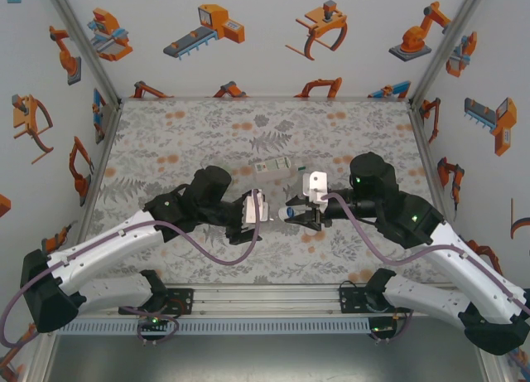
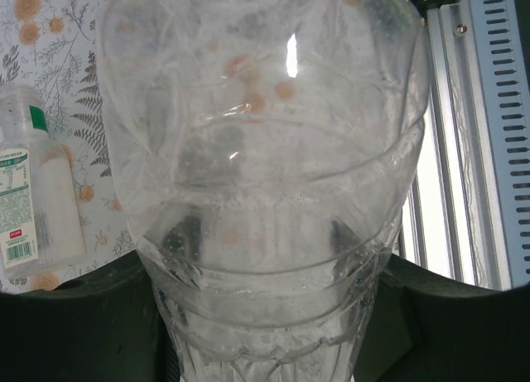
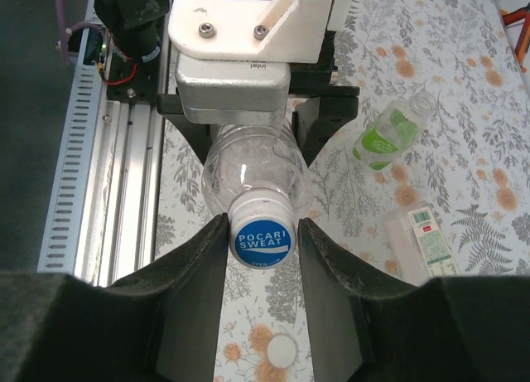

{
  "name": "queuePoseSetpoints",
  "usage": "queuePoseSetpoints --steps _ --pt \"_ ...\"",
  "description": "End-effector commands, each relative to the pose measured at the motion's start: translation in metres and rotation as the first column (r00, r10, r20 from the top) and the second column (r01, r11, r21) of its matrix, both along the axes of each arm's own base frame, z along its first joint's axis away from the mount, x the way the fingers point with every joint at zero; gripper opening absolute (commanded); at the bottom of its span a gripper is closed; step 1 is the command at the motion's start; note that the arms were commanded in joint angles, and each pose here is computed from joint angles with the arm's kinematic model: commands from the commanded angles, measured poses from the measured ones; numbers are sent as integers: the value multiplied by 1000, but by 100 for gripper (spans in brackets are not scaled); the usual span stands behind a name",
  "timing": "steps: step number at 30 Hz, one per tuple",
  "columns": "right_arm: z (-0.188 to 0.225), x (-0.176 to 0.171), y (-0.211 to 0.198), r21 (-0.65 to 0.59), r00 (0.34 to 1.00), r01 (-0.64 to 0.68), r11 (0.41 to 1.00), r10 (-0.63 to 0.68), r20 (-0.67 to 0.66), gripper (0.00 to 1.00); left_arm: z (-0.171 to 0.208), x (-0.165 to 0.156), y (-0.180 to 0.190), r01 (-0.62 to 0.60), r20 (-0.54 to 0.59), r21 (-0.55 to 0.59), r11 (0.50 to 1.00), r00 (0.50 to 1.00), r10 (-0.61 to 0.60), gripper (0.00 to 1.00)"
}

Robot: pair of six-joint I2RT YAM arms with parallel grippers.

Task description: Screw on the bottle caps

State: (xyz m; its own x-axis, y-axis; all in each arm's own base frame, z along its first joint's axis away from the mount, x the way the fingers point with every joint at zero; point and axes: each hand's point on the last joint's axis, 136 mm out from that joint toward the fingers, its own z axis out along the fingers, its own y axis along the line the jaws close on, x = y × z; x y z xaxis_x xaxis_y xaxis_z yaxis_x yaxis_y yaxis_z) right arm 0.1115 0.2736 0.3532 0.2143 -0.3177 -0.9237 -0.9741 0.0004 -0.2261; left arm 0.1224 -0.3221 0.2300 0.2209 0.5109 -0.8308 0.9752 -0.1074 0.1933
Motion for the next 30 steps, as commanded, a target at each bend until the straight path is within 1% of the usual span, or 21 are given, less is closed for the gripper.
queuePoseSetpoints --steps 1,6,9,11,15,17,18,20,21,22,23,24,25,26,28,30 --pt "7 -4 0 12 1000 -12 1000 12 -7 38 18 -5 -2 30 29 -51 998 999 -28 0" --pt "7 -4 1 11 1000 -15 1000 15 -28 30 20 -5 -1 30 34 -57 998 999 -28 0" --pt "8 -2 2 14 999 0 1000 0 -50 21 20 -4 -1 24 35 -59 998 999 -22 0" --pt "9 3 3 20 996 38 999 -36 -87 15 20 -1 -1 6 43 -63 998 999 -3 0" --pt "9 22 7 51 955 184 982 -166 -247 1 19 15 -2 -75 70 -64 995 994 80 0" --pt "8 32 8 72 906 267 961 -225 -357 0 19 23 -3 -111 85 -66 992 990 117 0" --pt "8 40 7 81 866 330 940 -268 -423 0 19 27 -3 -128 90 -66 990 987 134 0" --pt "3 59 2 71 752 478 876 -366 -548 0 17 33 -3 -154 104 -68 986 982 160 0" --pt "-3 71 -4 48 661 571 819 -425 -619 0 17 36 -4 -168 112 -70 983 978 175 0" --pt "-12 83 -13 9 547 663 748 -476 -688 0 15 40 -4 -186 118 -66 980 974 193 0" --pt "-20 91 -20 -34 447 724 689 -507 -737 0 14 44 -4 -202 124 -64 977 970 209 0" --pt "-30 98 -27 -89 330 776 624 -522 -787 0 13 48 -4 -223 132 -61 973 964 230 0" --pt "-40 101 -32 -144 228 803 578 -522 -822 0 12 53 -4 -243 140 -59 968 958 249 0" --pt "-47 102 -33 -189 150 814 550 -512 -846 0 11 57 -4 -260 148 -56 964 953 266 0" --pt "-60 101 -35 -281 0 814 507 -485 -875 0 9 66 -3 -300 160 -52 953 939 304 0" --pt "-71 99 -37 -358 -129 807 470 -452 -883 0 8 73 -3 -333 173 -53 942 926 337 0"
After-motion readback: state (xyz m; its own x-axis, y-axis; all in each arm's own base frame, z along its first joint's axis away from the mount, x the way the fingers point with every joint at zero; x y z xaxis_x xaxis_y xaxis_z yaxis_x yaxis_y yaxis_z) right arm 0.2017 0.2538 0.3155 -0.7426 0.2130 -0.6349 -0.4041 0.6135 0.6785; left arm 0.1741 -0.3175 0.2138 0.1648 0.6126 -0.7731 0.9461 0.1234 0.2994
